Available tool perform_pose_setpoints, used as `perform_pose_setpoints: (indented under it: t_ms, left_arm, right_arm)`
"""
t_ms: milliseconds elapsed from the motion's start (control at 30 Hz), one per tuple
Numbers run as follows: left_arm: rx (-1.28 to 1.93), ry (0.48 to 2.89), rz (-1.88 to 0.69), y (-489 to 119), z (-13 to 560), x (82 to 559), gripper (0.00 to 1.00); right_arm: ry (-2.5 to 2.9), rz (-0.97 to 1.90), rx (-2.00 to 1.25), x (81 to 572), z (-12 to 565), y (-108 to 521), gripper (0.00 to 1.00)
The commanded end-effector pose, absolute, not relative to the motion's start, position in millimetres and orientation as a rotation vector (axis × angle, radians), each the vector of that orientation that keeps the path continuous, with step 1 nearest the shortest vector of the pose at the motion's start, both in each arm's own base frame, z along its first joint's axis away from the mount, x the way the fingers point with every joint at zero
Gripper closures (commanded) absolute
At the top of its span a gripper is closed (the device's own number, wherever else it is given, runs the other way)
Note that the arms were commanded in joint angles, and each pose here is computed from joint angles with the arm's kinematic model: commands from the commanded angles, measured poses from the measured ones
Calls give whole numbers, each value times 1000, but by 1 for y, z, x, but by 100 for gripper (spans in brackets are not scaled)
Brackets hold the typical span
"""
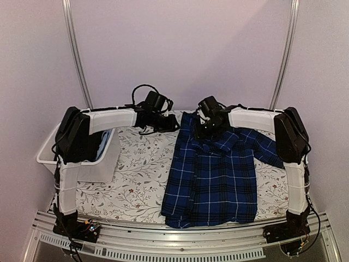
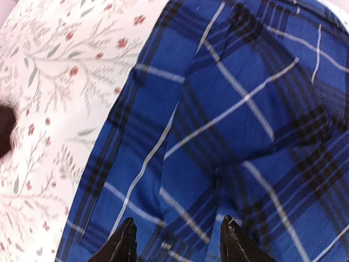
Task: Fold and stack the long sleeve shirts
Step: Smooth out the 1/3-folded shirt at the center of the board.
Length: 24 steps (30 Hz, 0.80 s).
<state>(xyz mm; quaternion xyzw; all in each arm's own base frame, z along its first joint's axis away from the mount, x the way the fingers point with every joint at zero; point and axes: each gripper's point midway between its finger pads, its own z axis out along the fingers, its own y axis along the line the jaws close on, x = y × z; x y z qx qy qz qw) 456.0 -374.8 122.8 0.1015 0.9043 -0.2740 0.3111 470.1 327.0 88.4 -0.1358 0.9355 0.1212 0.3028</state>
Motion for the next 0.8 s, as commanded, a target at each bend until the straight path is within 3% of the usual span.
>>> perform_pose_setpoints:
  t_ms: [0, 233, 467, 567, 767]
  left_arm:
    - [313, 2327, -612, -368, 108, 514, 69]
    - [378, 2278, -612, -384, 81, 570, 60]
    - [376, 2225, -748, -393, 57, 591, 56]
    - [402, 2190, -833, -404, 56, 591, 59]
    - [364, 2140, -883, -407, 59, 600, 75]
  right_arm:
    - [2442, 481, -368, 417, 128, 350, 50]
    - [2496, 519, -471, 336, 118, 373, 50]
    - [2545, 522, -597, 273, 89, 391, 50]
    - [2562, 544, -664, 249, 74, 401, 49]
    - [2605, 534, -791, 213, 41, 408, 49]
